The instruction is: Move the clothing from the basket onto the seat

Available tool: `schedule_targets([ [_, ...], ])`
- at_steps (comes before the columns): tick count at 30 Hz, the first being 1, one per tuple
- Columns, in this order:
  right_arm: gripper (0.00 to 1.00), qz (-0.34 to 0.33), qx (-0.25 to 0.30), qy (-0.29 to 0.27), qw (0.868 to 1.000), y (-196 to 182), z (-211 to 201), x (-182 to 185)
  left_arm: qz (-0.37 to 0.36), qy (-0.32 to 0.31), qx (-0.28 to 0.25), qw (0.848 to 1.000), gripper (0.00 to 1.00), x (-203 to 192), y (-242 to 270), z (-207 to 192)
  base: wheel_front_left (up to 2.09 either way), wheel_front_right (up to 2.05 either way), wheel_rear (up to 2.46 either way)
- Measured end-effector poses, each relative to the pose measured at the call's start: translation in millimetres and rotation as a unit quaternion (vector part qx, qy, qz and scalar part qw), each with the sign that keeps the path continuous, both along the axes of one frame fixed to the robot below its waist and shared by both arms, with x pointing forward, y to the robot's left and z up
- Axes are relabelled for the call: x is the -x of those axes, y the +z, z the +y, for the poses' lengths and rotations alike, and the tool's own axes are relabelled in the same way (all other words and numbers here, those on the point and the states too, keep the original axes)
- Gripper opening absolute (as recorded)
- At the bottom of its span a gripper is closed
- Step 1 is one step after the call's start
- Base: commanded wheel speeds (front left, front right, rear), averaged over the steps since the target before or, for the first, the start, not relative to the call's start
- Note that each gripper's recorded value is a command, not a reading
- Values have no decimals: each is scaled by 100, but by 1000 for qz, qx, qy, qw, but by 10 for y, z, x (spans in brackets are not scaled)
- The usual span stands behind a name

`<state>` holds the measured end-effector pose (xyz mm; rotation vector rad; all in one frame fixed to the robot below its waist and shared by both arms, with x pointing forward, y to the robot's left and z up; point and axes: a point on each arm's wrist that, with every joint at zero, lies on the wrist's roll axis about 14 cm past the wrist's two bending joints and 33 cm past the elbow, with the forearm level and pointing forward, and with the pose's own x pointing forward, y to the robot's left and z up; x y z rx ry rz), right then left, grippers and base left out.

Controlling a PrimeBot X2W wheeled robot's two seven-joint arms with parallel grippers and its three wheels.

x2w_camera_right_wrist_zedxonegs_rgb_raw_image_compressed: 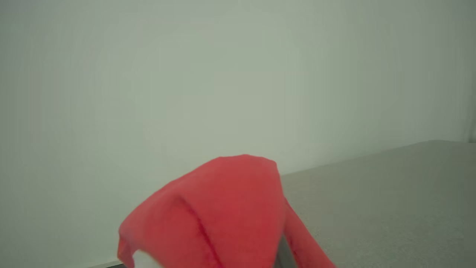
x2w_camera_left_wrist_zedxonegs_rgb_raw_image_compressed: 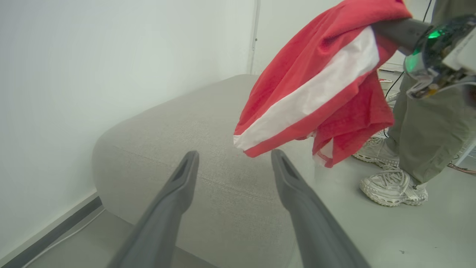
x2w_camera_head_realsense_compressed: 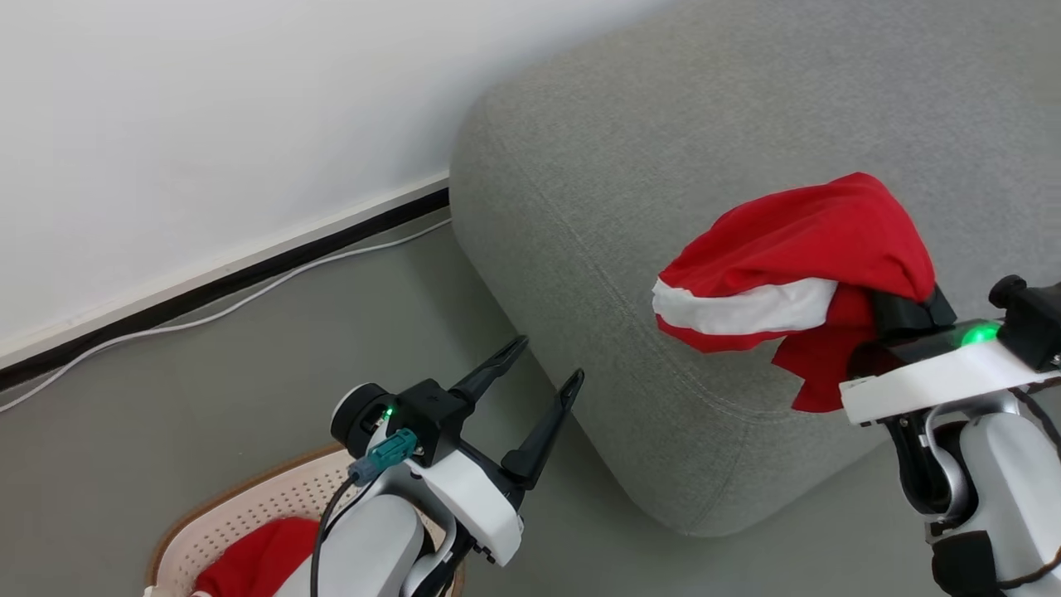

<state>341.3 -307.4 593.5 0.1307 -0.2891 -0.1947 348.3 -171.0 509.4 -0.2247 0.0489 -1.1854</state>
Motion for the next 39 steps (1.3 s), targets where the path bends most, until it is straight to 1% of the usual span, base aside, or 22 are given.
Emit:
schedule_targets([
  [3,0,-6,-1,-37,999,33,-209,172,4,-25,2,1000,100,103,-16,-131,0,0,0],
  [8,0,13,5,-74,997,-85,-401,331,15,-49,2,999,100,194,-97,-226,0,0,0],
  [12,0,25,12,-89,996,-132,-489,344,17,-55,8,998,100,147,-105,-262,0,0,0],
  [15,0,36,25,-95,995,-142,-560,284,20,-57,13,998,100,90,-136,-264,0,0,0],
  [16,0,36,30,-99,994,-116,-603,245,19,-57,13,998,100,63,-156,-257,0,0,0],
  [18,0,30,55,-117,991,43,-798,105,17,-62,5,998,100,10,-283,-231,0,0,0],
  [19,0,30,55,-117,991,43,-798,105,17,-62,5,998,100,10,-283,-231,0,0,0],
  [21,0,28,84,-129,988,174,-942,12,17,-64,8,998,100,-31,-314,-238,0,0,0],
  [25,0,29,124,-135,983,313,-1074,-278,12,-59,18,998,100,-197,-349,-221,0,0,0],
  [30,0,38,148,-133,979,323,-1166,-686,19,-51,19,998,100,-384,-514,-153,0,0,0],
  [36,0,32,156,-146,976,359,-1341,-1149,30,-36,20,999,100,-634,-740,-59,0,0,0],
  [39,0,45,167,-155,973,303,-1452,-1345,39,-29,19,999,100,-731,-873,-13,0,0,0],
])
